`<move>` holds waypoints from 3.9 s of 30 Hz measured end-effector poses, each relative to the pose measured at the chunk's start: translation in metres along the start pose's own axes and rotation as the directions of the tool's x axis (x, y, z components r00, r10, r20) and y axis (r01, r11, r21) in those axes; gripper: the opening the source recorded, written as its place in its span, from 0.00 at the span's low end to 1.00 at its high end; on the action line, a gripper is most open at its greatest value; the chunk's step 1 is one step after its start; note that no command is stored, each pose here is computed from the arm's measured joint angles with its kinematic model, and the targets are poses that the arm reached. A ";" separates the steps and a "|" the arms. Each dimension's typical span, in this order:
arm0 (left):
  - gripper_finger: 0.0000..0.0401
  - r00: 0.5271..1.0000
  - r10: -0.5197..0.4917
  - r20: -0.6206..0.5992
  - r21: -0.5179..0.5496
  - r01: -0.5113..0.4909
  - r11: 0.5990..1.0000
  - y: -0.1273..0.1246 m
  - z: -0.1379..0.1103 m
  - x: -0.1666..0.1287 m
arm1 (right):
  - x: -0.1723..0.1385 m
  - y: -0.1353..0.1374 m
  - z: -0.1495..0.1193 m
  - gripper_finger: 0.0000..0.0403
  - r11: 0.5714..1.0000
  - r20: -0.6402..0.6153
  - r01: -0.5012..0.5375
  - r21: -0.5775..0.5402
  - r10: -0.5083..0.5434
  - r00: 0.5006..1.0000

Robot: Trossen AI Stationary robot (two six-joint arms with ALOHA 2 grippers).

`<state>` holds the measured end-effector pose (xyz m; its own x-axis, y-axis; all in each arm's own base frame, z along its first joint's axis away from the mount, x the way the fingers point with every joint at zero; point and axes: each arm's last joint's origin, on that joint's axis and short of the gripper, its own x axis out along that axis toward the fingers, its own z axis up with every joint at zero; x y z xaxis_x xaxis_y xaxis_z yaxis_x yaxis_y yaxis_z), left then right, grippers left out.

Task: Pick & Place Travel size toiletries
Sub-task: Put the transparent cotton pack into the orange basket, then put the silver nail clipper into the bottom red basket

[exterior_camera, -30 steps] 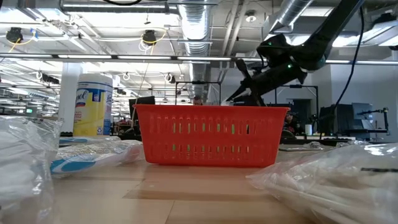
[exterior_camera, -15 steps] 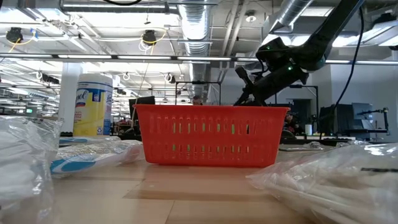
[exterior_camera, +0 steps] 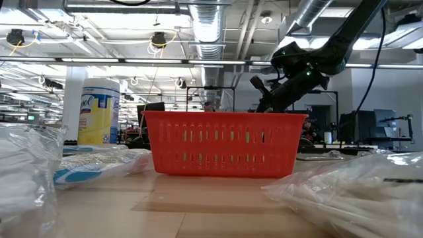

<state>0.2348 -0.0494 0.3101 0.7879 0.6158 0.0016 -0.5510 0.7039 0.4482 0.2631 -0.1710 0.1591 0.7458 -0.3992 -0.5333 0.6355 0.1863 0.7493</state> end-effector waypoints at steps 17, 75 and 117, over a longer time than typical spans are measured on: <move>0.46 1.000 0.000 0.001 -0.001 0.000 1.000 0.000 0.000 0.000 | 0.000 -0.001 0.000 0.19 1.000 -0.002 0.005 -0.018 -0.005 1.000; 0.46 1.000 -0.020 0.011 -0.002 0.020 1.000 -0.001 0.000 0.000 | 0.025 -0.010 -0.002 0.00 0.990 -0.074 -0.143 0.010 0.143 0.987; 0.46 1.000 -0.018 0.015 -0.008 0.018 1.000 0.000 0.001 0.000 | -0.103 0.077 -0.115 0.00 0.636 -0.434 -0.407 -0.656 0.123 0.892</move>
<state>0.2352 -0.0500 0.3109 0.8020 0.5973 0.0072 -0.5387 0.7179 0.4409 0.2587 -0.0121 0.2266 0.8303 0.0564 -0.5545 0.2321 0.8695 0.4361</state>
